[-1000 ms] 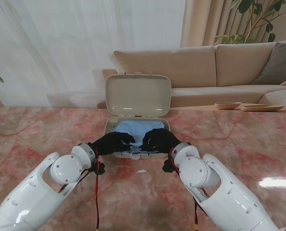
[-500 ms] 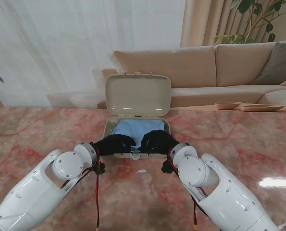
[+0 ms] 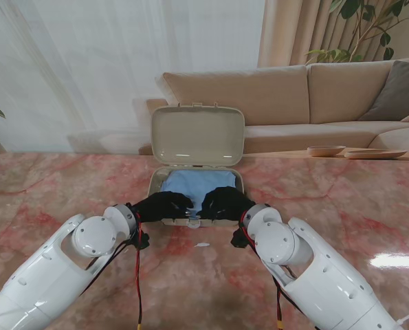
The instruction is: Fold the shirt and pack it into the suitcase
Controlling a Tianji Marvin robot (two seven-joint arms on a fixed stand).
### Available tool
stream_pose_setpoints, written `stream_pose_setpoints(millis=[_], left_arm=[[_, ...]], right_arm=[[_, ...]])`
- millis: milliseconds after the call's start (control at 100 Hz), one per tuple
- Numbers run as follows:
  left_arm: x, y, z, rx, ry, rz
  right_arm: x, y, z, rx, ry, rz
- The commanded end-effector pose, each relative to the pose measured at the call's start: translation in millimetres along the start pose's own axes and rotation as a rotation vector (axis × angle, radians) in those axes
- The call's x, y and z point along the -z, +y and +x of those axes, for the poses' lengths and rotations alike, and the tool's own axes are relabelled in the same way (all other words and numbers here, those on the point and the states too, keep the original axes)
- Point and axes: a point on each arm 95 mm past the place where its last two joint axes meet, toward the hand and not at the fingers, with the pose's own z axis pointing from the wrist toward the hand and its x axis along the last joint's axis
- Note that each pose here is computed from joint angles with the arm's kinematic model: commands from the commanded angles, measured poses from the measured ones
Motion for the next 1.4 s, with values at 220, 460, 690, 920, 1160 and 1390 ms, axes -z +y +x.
stream_pose_setpoints(millis=[220, 460, 690, 920, 1160, 1390], left_arm=[[11.1, -3.9, 12.1, 0.010, 0.012, 0.055], [27.3, -17.3, 17.7, 0.001, -0.008, 0.147], [49.2, -29.7, 8.3, 0.018, -0.089, 0.243], [66.5, -34.3, -12.9, 0.085, -0.204, 0.321], [70.1, -33.0, -39.1, 0.181, -0.311, 0.352], [63.4, -35.2, -55.6, 0.249, -0.360, 0.385]], right_arm=[[10.9, 5.3, 9.2, -0.015, 0.009, -0.044], [13.3, 18.6, 8.7, -0.021, -0.019, -0.120], [10.9, 32.7, -6.9, -0.033, -0.100, -0.204], [8.0, 41.6, -31.4, -0.038, -0.201, -0.235], [2.1, 43.7, -56.8, -0.048, -0.300, -0.212], [0.6, 43.9, -71.9, -0.038, -0.363, -0.177]])
